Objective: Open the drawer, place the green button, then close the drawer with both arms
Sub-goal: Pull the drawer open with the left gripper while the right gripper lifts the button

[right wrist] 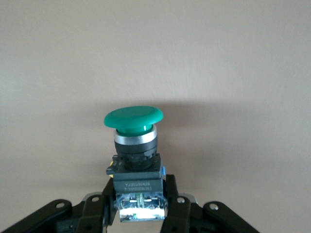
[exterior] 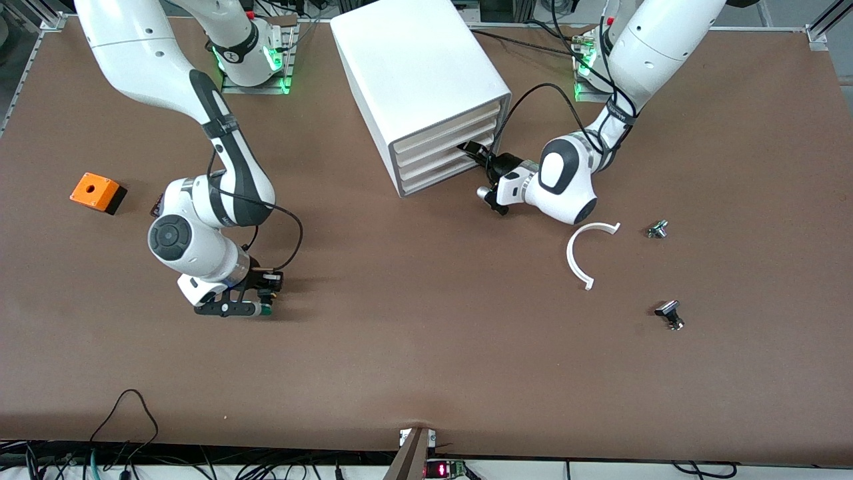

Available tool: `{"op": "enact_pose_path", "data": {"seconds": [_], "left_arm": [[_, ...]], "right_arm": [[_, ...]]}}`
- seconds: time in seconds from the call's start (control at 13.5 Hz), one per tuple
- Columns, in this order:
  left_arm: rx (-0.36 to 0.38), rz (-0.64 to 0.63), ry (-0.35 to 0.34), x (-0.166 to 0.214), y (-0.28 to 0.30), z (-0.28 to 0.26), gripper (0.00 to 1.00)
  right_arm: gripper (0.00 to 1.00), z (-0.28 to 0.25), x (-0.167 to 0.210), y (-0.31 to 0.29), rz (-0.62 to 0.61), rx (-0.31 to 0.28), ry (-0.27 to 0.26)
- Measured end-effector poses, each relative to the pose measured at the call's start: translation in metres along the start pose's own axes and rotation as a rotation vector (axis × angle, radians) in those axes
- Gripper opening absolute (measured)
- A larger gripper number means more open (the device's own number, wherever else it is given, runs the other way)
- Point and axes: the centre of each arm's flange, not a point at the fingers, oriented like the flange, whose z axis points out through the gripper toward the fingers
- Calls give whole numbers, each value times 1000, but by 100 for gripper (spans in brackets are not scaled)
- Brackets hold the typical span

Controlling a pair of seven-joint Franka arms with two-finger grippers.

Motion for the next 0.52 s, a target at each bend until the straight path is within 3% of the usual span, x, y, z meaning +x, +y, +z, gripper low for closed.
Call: {"op": "enact_pose_path", "data": {"seconds": [0.07,0.22,0.52], "left_arm": [[-3,-4,5,0,0,3,37],[-20,-3,9,1,1,6,17],[-29,2,16,0,0,3,15]], "right_arm": [[41,-14,7,-4,-30,7,28],[41,-39,20,-17,-123,19,82],[41,-65,28,-46,-244,31,138]]}}
